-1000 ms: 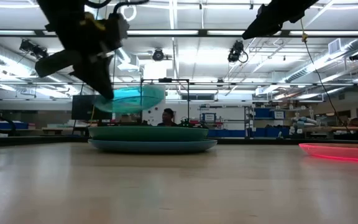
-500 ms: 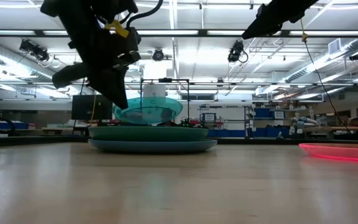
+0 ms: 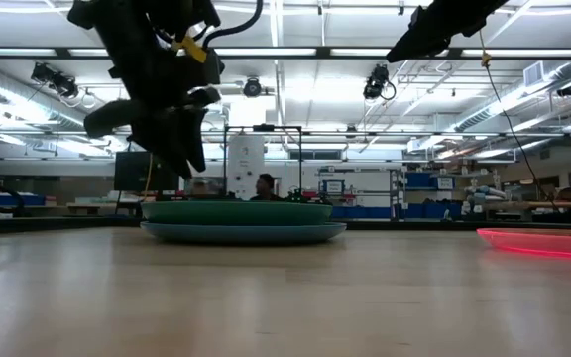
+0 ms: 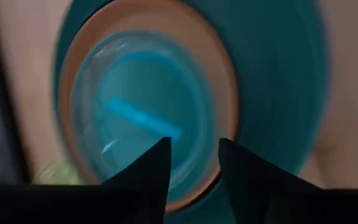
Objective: Stack plastic plates
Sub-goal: Stack the transparent light blue plate on top of the pink plate, then stack the transparent light green plate on top of the transparent light blue plate
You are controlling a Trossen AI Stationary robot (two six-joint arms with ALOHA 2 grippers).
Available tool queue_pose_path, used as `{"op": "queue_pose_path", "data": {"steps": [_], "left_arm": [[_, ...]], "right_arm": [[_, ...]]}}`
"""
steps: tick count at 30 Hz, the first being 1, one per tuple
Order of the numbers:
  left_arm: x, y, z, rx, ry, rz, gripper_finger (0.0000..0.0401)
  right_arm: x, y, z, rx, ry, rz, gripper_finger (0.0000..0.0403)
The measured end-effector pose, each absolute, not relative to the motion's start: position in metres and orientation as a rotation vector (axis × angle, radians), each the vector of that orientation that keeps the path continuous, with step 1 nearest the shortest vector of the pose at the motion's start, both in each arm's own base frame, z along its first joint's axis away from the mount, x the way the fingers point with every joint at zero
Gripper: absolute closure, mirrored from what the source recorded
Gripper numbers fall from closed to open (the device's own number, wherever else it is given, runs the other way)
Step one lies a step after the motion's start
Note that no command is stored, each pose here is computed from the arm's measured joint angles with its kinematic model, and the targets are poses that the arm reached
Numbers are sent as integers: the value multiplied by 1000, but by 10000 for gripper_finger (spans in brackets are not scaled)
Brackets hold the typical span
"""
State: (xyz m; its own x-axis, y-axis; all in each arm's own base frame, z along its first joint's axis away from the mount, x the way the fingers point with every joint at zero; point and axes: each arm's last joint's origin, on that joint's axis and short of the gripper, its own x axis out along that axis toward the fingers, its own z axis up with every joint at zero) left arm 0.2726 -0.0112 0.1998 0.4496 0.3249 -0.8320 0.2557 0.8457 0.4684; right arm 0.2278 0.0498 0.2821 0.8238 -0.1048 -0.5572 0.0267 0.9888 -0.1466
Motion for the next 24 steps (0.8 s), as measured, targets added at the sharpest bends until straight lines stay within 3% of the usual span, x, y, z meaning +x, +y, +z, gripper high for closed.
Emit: {"op": "queue_pose_path", "data": {"steps": [14, 24], "left_arm": [[248, 36, 205, 539, 1324, 214, 259], [230, 72, 174, 581, 1381, 238, 260]], "right_arm": [[227, 51, 282, -129, 605, -66, 208], [227, 56, 283, -131, 589, -42, 208]]}}
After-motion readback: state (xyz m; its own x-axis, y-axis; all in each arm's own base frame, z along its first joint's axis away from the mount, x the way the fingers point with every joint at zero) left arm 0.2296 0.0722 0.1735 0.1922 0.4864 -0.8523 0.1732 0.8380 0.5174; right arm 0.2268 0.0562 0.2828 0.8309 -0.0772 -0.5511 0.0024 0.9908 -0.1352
